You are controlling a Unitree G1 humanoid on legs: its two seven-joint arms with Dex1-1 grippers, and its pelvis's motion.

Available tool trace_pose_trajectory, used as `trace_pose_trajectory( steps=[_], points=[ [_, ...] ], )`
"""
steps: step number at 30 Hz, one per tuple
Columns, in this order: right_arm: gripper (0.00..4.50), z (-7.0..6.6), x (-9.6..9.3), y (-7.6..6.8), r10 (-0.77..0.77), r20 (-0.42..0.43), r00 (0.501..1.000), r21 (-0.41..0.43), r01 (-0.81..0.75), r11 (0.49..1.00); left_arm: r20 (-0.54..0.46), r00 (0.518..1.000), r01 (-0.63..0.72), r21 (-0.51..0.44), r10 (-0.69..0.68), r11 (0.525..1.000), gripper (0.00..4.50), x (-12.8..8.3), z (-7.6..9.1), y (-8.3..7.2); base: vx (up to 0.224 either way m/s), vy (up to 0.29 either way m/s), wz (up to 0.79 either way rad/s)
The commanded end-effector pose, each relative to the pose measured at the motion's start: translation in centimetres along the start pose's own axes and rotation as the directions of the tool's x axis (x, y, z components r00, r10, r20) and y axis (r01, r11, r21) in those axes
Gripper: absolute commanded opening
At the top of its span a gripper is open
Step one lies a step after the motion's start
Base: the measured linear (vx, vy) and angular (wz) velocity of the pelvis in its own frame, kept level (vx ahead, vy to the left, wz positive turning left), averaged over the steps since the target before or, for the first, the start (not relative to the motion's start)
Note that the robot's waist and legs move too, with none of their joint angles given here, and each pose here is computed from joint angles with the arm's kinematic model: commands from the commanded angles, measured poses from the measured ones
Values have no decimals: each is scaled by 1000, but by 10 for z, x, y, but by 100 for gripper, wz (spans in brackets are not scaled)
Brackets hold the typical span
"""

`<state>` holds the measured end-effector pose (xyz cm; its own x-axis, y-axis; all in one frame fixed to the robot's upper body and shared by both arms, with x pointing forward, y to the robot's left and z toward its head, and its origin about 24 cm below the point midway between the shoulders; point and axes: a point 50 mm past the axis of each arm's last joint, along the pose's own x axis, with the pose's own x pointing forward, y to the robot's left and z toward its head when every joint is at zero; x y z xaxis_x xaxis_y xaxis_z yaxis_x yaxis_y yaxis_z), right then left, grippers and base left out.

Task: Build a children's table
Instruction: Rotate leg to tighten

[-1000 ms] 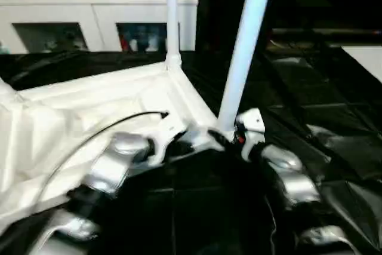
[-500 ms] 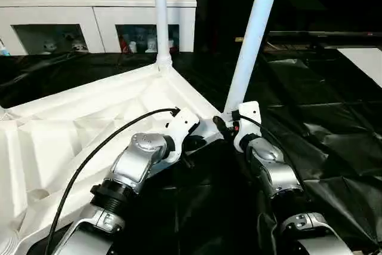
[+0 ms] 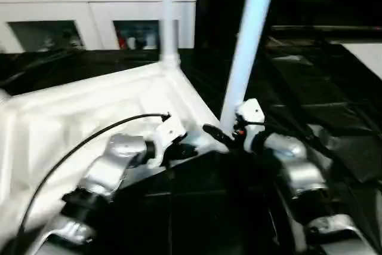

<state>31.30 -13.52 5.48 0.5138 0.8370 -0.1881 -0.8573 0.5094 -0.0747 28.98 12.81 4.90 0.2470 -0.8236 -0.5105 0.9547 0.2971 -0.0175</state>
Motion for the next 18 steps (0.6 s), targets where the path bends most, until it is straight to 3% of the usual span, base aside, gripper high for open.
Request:
trace_pose_trajectory(
  steps=[1, 7, 18],
  points=[
    [385, 2, -8, 7, 142, -11, 990, 2, -142, 990, -33, 990, 136, -29, -137, 990, 0, -1, -7, -13, 55, -14, -1],
    [385, -5, -23, 12, 269, -96, 959, 4, -269, 963, -33, 979, 199, -27, -199, 980, 0, -15, -5, -15, 0, 0, 0],
    [385, -16, -24, 16, 302, -184, 935, -17, -310, 951, -33, 972, 231, -36, -232, 972, 0, -17, -3, -17, 0, 0, 0]
  ],
)
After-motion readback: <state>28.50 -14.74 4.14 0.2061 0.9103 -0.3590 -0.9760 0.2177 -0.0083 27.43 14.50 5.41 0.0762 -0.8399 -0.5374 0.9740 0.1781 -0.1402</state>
